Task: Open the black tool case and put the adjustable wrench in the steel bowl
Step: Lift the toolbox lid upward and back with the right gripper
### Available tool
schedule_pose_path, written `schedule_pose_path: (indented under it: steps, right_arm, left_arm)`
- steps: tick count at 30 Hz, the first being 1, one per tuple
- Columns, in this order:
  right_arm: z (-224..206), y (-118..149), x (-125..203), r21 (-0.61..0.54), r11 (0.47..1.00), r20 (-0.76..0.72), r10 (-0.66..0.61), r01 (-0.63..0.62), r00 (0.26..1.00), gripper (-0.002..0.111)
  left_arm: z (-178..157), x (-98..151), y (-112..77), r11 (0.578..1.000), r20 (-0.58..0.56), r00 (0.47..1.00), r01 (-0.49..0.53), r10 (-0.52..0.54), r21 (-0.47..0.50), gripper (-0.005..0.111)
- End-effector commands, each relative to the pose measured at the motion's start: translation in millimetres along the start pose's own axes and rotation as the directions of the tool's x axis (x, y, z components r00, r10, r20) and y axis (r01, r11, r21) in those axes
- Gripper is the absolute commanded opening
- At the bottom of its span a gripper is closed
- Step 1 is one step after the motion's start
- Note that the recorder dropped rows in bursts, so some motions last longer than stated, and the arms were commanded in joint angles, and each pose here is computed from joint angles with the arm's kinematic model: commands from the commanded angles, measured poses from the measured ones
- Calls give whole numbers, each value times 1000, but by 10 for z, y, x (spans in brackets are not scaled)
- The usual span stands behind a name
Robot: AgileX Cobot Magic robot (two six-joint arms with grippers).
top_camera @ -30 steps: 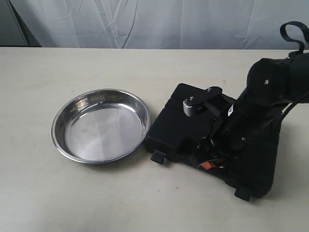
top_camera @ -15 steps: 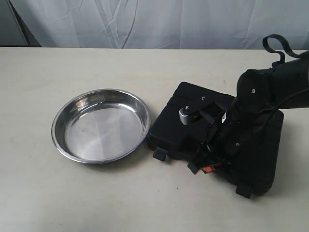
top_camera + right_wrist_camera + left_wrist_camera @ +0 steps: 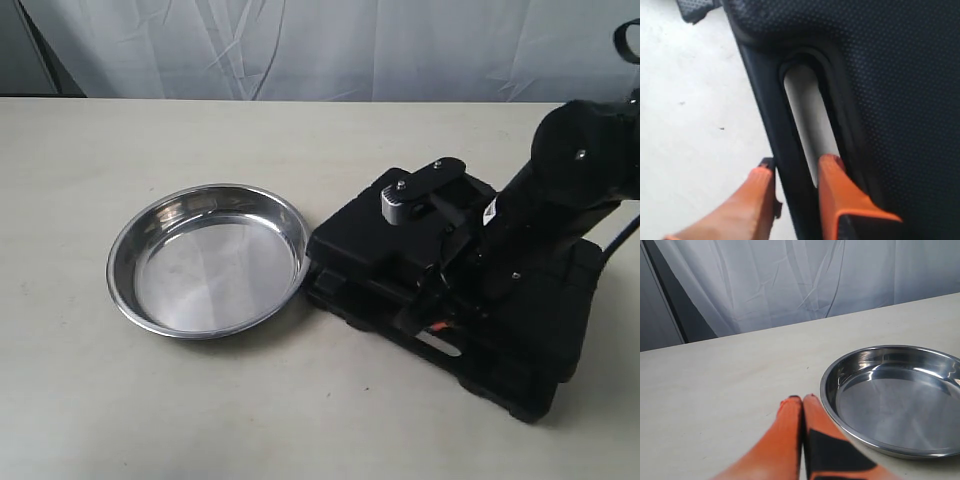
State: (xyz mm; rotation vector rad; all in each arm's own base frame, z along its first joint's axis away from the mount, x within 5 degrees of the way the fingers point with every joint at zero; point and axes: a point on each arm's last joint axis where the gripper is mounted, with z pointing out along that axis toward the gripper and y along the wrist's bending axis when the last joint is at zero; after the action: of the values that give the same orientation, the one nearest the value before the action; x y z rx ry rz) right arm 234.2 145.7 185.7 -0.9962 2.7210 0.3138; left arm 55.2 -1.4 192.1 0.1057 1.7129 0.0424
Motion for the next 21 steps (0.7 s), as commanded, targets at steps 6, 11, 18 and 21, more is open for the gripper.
schedule_pose_path:
  steps: [6, 11, 18, 21]
  right_arm:
    - [-731, 34, 3, 117, 992, 213, 14, -39, 977, -1]
    - [-1113, -62, -21, 286, 955, 263, 6, -84, 965, -1]
    - [-1358, -267, -27, 546, 837, 190, -73, -44, 979, -1]
    - [-1385, -325, -28, 611, 792, 164, -102, -20, 981, -1]
  left_arm:
    - [3, 5, 1, 1000, -6, 1000, 4, -4, -1, 0]
    - [3, 5, 1, 1000, -6, 1000, 4, -4, -1, 0]
    - [3, 5, 1, 1000, -6, 1000, 4, -4, -1, 0]
    - [3, 5, 1, 1000, -6, 1000, 4, -4, -1, 0]
